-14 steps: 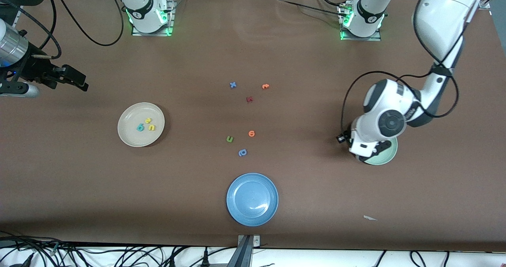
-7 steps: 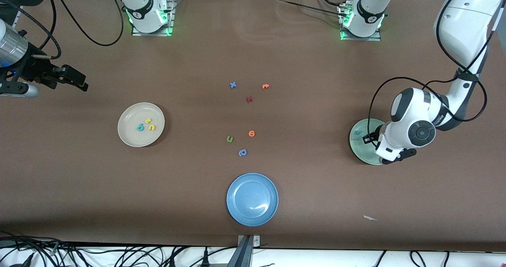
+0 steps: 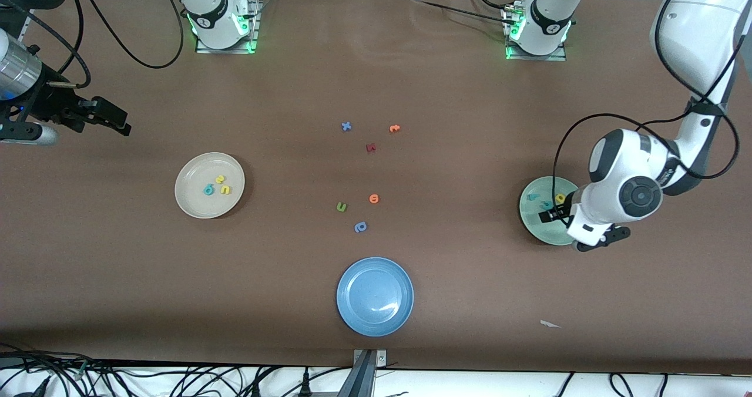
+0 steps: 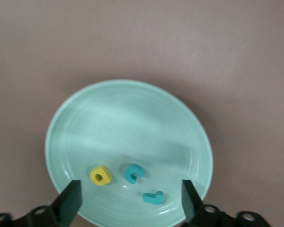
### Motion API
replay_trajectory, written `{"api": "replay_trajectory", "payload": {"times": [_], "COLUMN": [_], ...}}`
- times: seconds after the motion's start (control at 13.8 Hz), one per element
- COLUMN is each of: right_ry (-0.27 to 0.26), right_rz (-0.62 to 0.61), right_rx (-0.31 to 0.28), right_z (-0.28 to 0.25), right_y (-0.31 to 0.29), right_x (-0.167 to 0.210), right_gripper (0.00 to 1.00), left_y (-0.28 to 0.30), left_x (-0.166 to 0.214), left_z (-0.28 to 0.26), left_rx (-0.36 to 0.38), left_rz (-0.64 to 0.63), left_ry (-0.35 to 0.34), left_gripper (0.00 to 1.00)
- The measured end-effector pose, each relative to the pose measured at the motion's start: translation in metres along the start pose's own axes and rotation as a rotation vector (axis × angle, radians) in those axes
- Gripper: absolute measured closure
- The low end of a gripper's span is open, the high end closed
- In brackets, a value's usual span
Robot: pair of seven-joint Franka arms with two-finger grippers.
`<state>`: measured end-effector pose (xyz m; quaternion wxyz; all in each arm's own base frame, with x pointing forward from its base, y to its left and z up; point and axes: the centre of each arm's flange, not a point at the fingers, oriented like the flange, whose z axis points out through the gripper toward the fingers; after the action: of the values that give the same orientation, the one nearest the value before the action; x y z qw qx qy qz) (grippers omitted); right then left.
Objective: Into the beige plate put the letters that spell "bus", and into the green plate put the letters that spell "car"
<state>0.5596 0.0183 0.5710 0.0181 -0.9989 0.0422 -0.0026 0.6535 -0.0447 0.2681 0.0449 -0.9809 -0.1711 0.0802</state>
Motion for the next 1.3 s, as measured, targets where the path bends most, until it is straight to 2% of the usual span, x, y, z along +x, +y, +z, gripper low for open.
{"api": "replay_trajectory", "payload": {"times": [0.22, 0.43, 0.65, 0.87, 1.16, 1.3], "right_ry": [0.0, 0.0, 0.0, 0.0, 0.0, 0.0], "right_rz": [0.0, 0.001, 0.001, 0.001, 0.001, 0.001], "right_rx": [0.0, 0.0, 0.0, 0.0, 0.0, 0.0], "right_z": [0.0, 0.0, 0.0, 0.0, 0.0, 0.0], "right_y": [0.0, 0.0, 0.001, 0.001, 0.001, 0.001], "right_x": [0.0, 0.0, 0.0, 0.0, 0.0, 0.0], "right_gripper": [0.0, 0.0, 0.0, 0.0, 0.0, 0.0], "left_y": [-0.006, -0.021, -0.039, -0.047, -0.05, -0.058], "left_x": [0.006, 0.007, 0.002, 0.0, -0.007, -0.007], "left_z": [-0.066, -0.12, -0.161, -0.188, -0.21, -0.22], "left_rx": [0.03, 0.047, 0.066, 0.057, -0.03, -0.105], "left_rz": [0.03, 0.091, 0.21, 0.263, 0.279, 0.263], "left_ry": [-0.007, -0.058, -0.118, -0.115, -0.111, -0.111], "left_gripper": [0.0, 0.0, 0.0, 0.0, 0.0, 0.0]}}
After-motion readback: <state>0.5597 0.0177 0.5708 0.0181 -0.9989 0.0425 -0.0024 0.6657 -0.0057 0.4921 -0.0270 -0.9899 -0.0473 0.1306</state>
